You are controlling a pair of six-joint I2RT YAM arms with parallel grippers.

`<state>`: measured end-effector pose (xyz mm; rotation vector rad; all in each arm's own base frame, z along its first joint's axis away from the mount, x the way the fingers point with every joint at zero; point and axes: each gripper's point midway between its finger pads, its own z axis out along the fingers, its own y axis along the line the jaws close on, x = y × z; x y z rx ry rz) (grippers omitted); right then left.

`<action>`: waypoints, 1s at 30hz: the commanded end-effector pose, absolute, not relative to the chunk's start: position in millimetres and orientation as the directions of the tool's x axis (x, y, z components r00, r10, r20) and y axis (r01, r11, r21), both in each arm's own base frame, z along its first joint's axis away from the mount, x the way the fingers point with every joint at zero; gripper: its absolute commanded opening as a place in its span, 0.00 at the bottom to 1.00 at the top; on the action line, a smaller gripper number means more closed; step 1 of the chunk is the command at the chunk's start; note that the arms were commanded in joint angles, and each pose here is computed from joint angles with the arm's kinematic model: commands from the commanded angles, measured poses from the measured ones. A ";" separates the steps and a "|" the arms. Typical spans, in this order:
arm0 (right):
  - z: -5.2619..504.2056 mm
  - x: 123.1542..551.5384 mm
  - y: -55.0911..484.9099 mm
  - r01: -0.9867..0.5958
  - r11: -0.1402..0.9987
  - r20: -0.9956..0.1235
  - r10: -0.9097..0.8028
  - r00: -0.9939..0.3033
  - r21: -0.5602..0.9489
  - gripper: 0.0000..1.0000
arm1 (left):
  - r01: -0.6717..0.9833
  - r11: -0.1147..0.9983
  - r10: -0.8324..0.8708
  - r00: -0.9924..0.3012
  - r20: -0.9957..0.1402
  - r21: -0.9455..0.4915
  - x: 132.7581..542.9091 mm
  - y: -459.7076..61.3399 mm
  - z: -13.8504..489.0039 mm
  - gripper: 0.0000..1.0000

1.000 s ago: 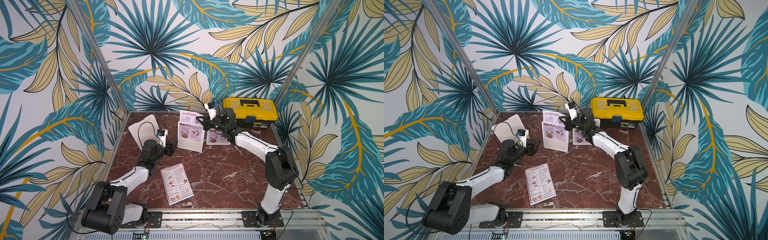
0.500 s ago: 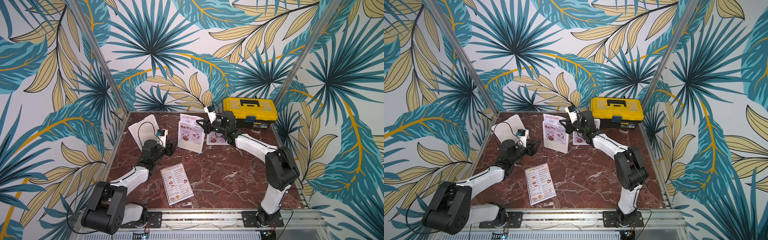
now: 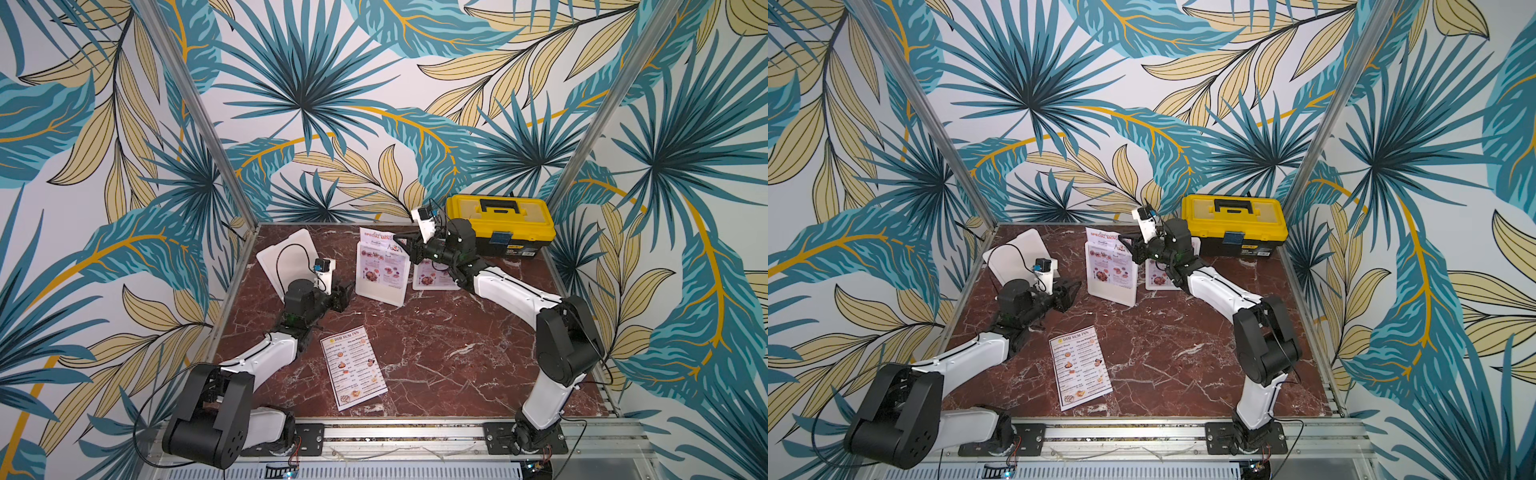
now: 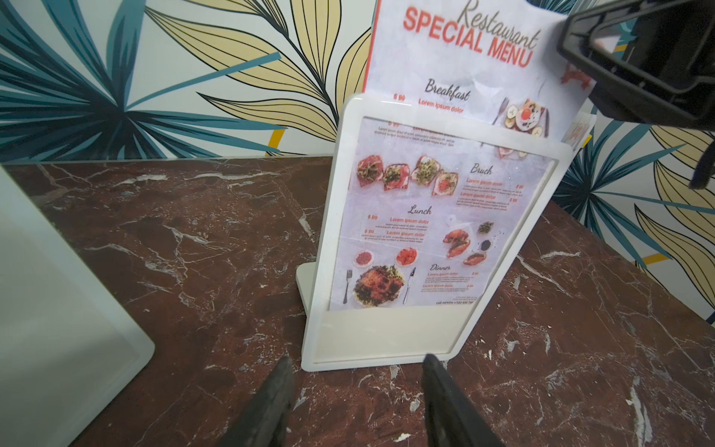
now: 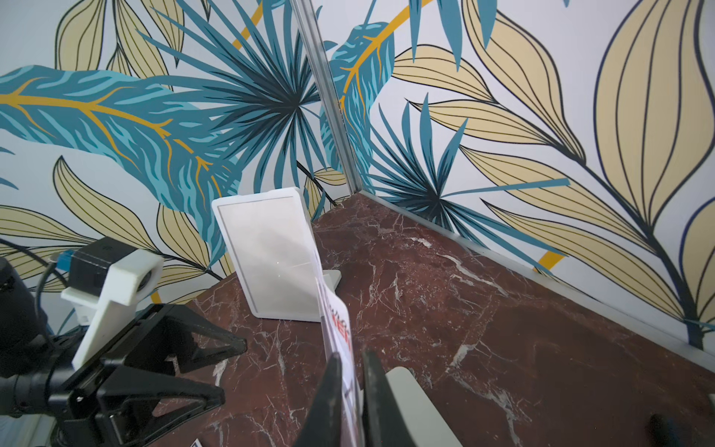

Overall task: Insert the menus into the narrow rack
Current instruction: Insert the menu into the narrow rack.

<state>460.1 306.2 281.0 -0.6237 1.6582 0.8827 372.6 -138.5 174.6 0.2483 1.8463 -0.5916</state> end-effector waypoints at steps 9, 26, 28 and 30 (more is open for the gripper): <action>257.9 457.2 307.2 -0.779 0.576 -0.960 0.041 -0.276 0.248 0.01 | 0.458 0.852 -0.105 -0.324 -0.940 -0.253 371.9 -140.1 179.4 0.54; 284.0 458.8 301.2 -0.763 0.605 -0.969 0.061 -0.240 0.227 0.28 | 0.458 0.853 -0.104 -0.323 -0.941 -0.251 372.0 -140.4 179.3 0.54; 285.0 458.5 302.5 -0.768 0.599 -0.969 0.057 -0.240 0.226 0.20 | 0.458 0.853 -0.103 -0.323 -0.941 -0.251 372.0 -140.3 179.2 0.54; 282.3 458.7 303.4 -0.771 0.596 -0.968 0.055 -0.243 0.227 0.13 | 0.459 0.852 -0.103 -0.323 -0.941 -0.251 371.9 -140.4 179.2 0.53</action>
